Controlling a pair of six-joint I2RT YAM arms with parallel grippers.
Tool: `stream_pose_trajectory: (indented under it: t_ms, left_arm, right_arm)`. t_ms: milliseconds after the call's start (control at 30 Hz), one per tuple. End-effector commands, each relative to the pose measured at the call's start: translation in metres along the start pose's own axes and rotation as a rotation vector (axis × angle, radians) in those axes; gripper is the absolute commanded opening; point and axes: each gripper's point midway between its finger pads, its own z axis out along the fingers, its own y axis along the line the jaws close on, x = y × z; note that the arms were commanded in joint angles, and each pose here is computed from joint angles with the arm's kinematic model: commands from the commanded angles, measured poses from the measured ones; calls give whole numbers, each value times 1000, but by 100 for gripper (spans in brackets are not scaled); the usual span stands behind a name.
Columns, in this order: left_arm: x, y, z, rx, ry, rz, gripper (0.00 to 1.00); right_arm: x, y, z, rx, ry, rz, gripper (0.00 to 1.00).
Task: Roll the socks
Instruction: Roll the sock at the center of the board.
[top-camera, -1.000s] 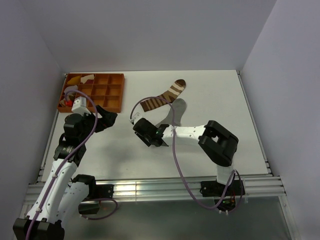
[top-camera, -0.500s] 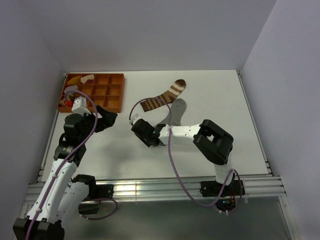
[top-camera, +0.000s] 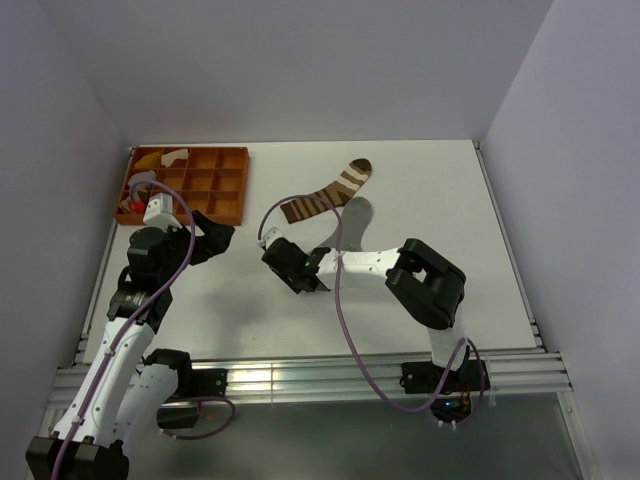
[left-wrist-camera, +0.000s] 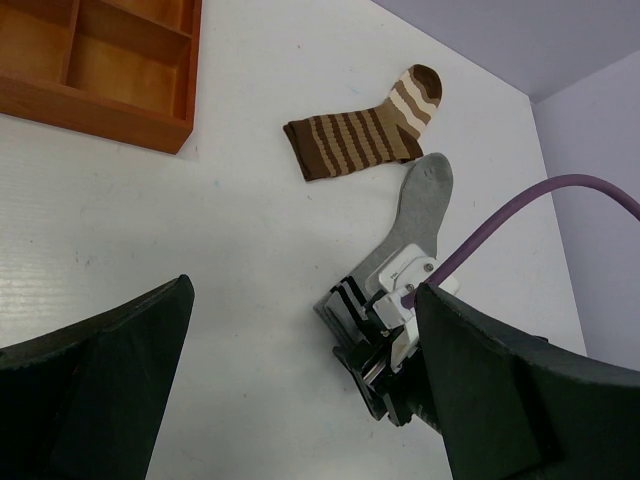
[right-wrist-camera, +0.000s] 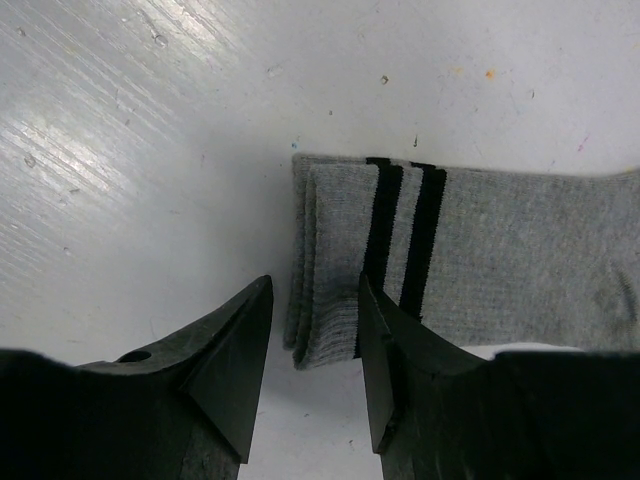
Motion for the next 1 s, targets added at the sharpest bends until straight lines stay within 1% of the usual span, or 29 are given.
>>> stream_pose_trajectory:
  t_ms: [0, 433, 533, 667, 700, 733, 833, 900, 933, 967]
  left_arm:
    - [-9, -9, -2, 29, -32, 4, 99]
    - [-9, -9, -2, 32, -31, 5, 100]
    - [-9, -8, -2, 29, -32, 2, 99]
    - [-6, -8, -1, 29, -17, 9, 100]
    - [-6, -7, -1, 27, -13, 9, 100]
    - [-5, -8, -1, 28, -10, 11, 100]
    - [-4, -7, 1, 26, 1, 10, 100]
    - [-2, -8, 2, 30, 12, 10, 99]
    - [0, -9, 3, 41, 23, 11, 99]
    - [2, -10, 3, 44, 29, 12, 99]
  right_arm:
    - [2, -2, -8, 14, 7, 5, 47]
    - [9, 1, -6, 6, 33, 5, 45]
    - [12, 1, -4, 11, 44, 5, 41]
    - [11, 2, -4, 8, 41, 11, 38]
    - [12, 2, -4, 8, 41, 13, 36]
    - [11, 3, -4, 5, 37, 15, 35]
    - [11, 4, -4, -1, 38, 13, 27]
    - [10, 6, -3, -14, 39, 14, 21]
    - [10, 7, -3, -19, 40, 12, 15]
    - [11, 7, -3, -24, 41, 11, 13]
